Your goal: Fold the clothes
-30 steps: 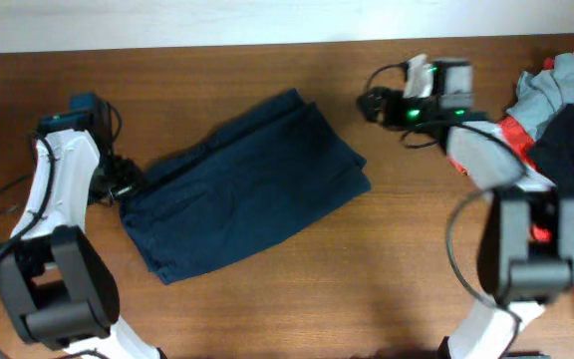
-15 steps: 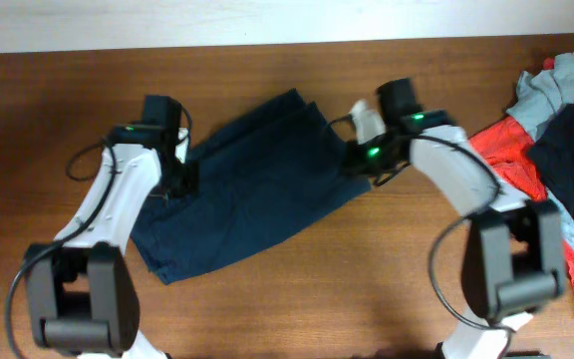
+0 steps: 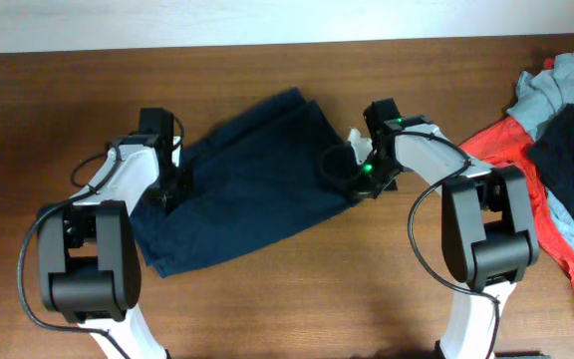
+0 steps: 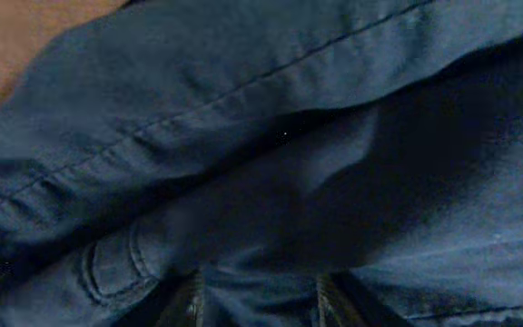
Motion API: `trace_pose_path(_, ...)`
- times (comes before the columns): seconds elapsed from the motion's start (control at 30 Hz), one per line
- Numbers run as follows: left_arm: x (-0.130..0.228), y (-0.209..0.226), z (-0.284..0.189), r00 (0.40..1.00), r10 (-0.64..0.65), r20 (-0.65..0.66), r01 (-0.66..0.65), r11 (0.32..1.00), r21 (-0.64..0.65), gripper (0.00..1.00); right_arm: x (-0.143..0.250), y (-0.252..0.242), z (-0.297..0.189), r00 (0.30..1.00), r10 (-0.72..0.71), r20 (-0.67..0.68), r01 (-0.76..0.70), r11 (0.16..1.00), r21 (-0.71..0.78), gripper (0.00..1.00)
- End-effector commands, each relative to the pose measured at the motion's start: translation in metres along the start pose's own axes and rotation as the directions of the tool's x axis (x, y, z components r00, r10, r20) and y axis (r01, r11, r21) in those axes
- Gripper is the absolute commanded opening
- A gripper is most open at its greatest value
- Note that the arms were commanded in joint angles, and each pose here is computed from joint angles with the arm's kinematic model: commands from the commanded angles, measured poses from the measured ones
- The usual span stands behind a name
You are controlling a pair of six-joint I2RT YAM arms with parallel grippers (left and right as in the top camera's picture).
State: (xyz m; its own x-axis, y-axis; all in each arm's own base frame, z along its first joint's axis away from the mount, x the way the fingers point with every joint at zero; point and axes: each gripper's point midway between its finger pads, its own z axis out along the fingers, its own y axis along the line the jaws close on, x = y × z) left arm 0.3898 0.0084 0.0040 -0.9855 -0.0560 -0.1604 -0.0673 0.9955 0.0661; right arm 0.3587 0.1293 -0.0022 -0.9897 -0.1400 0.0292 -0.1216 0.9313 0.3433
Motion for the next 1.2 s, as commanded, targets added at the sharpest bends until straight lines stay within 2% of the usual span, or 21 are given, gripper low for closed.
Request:
trace_pose_path(0.0,-0.032,0.001,-0.003,0.998,-0.012,0.065,0.011,1.000,0.010,0.47,0.031,-0.028,0.009,0.984,0.141,-0.105,-0.125,0.981,0.146,0.04)
trace_pose_path(0.13,-0.075,-0.008,-0.034,0.983,-0.002,0.182,-0.008,0.998,0.055,0.56,0.051,-0.016,0.008,0.973,0.144,-0.180,-0.115,0.980,0.163,0.04)
trace_pose_path(0.23,-0.110,-0.014,-0.068,0.958,0.062,0.281,-0.082,0.995,0.060,0.61,0.052,0.001,0.001,0.981,0.099,-0.167,-0.072,0.985,0.160,0.04)
trace_pose_path(0.3,-0.119,-0.013,-0.087,0.952,0.069,0.297,-0.090,0.994,0.057,0.62,0.050,0.010,-0.007,0.987,0.078,-0.141,-0.056,0.986,0.155,0.04)
trace_pose_path(0.37,-0.118,-0.011,-0.113,0.961,0.062,0.270,-0.081,0.995,0.060,0.62,0.046,0.020,-0.022,0.995,0.045,-0.093,-0.031,0.989,0.146,0.04)
trace_pose_path(0.5,-0.076,0.000,-0.154,0.991,-0.107,0.078,0.101,0.992,0.075,0.63,0.033,0.040,-0.073,0.997,-0.021,0.077,0.012,0.993,0.117,0.07)
trace_pose_path(0.53,-0.067,0.004,-0.158,0.989,-0.139,0.042,0.136,0.988,0.070,0.63,0.032,0.042,-0.080,0.995,-0.030,0.100,0.018,0.993,0.114,0.12)
trace_pose_path(0.57,-0.050,0.012,-0.162,0.982,-0.187,-0.023,0.188,0.981,0.055,0.63,0.028,0.048,-0.102,0.982,-0.072,0.173,0.054,0.993,0.108,0.43)
trace_pose_path(0.6,-0.041,0.018,-0.164,0.976,-0.209,-0.053,0.212,0.976,0.045,0.63,0.026,0.052,-0.117,0.971,-0.094,0.221,0.072,0.992,0.106,0.67)
trace_pose_path(0.63,-0.034,0.025,-0.167,0.971,-0.225,-0.077,0.228,0.973,0.037,0.62,0.025,0.053,-0.122,0.965,-0.106,0.238,0.083,0.991,0.106,0.74)
trace_pose_path(0.67,-0.025,0.035,-0.171,0.964,-0.245,-0.102,0.249,0.968,0.027,0.62,0.024,0.056,-0.137,0.949,-0.137,0.283,0.110,0.988,0.111,0.87)
trace_pose_path(0.7,-0.017,0.045,-0.176,0.956,-0.269,-0.117,0.273,0.962,0.019,0.62,0.024,0.058,-0.145,0.939,-0.152,0.309,0.122,0.986,0.114,0.95)
trace_pose_path(0.77,-0.006,0.064,-0.188,0.940,-0.318,-0.124,0.321,0.947,0.008,0.62,0.023,0.058,-0.159,0.923,-0.154,0.354,0.121,0.986,0.114,1.00)
trace_pose_path(0.9,0.019,0.105,-0.224,0.899,-0.433,-0.067,0.434,0.901,0.007,0.62,0.008,0.052,-0.168,0.899,-0.142,0.413,0.105,0.988,0.111,0.99)
trace_pose_path(1.0,0.031,0.109,-0.239,0.896,-0.444,-0.026,0.444,0.890,0.100,0.67,0.000,0.053,-0.167,0.890,-0.146,0.431,0.111,0.988,0.106,0.99)
trace_pose_path(1.07,0.043,0.106,-0.236,0.891,-0.453,-0.034,0.452,0.879,0.150,0.78,-0.003,0.053,-0.167,0.887,-0.149,0.438,0.113,0.988,0.106,0.99)
trace_pose_path(1.1,0.052,0.102,-0.227,0.886,-0.459,-0.062,0.462,0.869,0.176,0.87,-0.003,0.053,-0.167,0.886,-0.149,0.439,0.113,0.988,0.106,0.99)
trace_pose_path(1.17,0.060,0.083,-0.204,0.901,-0.417,-0.122,0.434,0.858,0.273,0.94,-0.002,0.053,-0.166,0.887,-0.149,0.437,0.113,0.988,0.106,0.99)
